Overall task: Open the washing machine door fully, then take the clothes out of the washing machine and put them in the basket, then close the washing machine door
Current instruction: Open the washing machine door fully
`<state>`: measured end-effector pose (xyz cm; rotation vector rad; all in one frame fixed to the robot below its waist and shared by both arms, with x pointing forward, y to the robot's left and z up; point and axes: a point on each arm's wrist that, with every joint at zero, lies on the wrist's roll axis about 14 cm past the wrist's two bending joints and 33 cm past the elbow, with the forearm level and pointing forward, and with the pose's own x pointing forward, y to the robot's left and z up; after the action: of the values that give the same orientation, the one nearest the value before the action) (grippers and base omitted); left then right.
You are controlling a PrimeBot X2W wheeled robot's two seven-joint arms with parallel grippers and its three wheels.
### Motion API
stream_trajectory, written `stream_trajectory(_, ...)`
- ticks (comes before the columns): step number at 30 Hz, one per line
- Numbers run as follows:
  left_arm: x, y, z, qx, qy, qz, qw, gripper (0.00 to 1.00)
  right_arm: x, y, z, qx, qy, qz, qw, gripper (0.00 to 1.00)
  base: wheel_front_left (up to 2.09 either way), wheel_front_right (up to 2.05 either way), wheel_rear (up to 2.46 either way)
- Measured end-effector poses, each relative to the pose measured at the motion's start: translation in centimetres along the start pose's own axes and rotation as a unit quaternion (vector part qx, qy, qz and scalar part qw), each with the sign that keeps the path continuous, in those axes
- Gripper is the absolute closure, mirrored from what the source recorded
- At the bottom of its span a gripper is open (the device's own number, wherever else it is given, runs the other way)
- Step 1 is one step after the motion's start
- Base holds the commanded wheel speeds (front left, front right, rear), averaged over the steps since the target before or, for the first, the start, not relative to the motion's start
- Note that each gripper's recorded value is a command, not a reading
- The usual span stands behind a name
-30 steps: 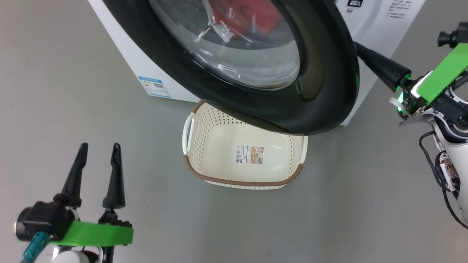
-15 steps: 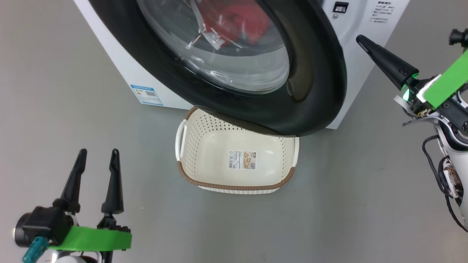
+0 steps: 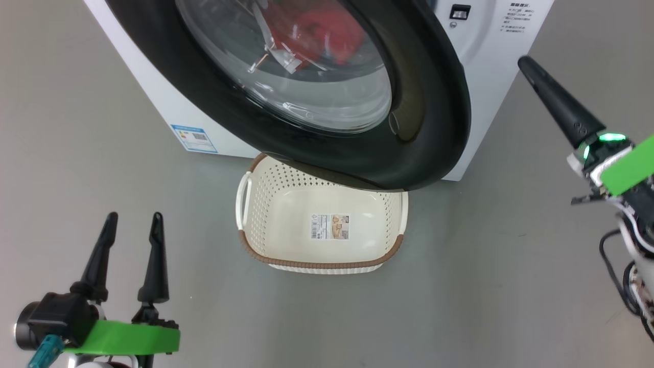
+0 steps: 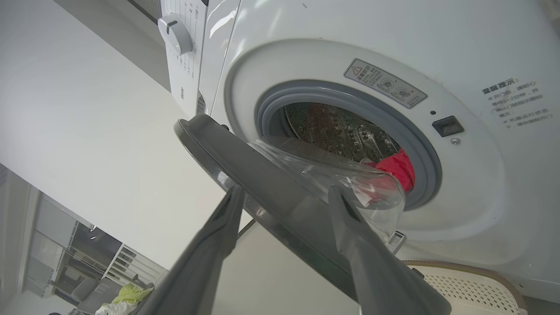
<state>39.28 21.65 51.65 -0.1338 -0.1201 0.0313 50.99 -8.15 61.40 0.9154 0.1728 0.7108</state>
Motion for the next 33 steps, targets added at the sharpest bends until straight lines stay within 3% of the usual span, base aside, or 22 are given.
stream_trajectory(8, -0.2, -0.1, 0.2, 0.003, -0.001, -0.005, 1.0, 0.0, -2.6, 0.6, -0.2, -0.051, -0.054, -0.006, 0.997, 0.0, 0.0, 0.0, 0.0)
stream_trajectory(15, -0.1, -0.2, 0.0, 0.004, 0.001, -0.009, 1.0, 0.0, -5.5, -1.5, -1.9, -0.126, -0.081, -0.039, 0.988, 0.0, 0.0, 0.0, 0.0)
stream_trajectory(25, 0.2, -0.9, -0.2, 0.002, 0.002, -0.019, 1.0, 0.0, -7.7, -3.6, -2.5, -0.255, -0.095, -0.079, 0.959, 0.0, 0.0, 0.0, 0.0)
stream_trajectory(33, 0.3, -1.1, -0.5, 0.0, 0.005, -0.022, 1.0, 0.0, -7.9, -2.9, -3.9, -0.31, -0.103, -0.08, 0.942, 0.0, 0.0, 0.0, 0.0)
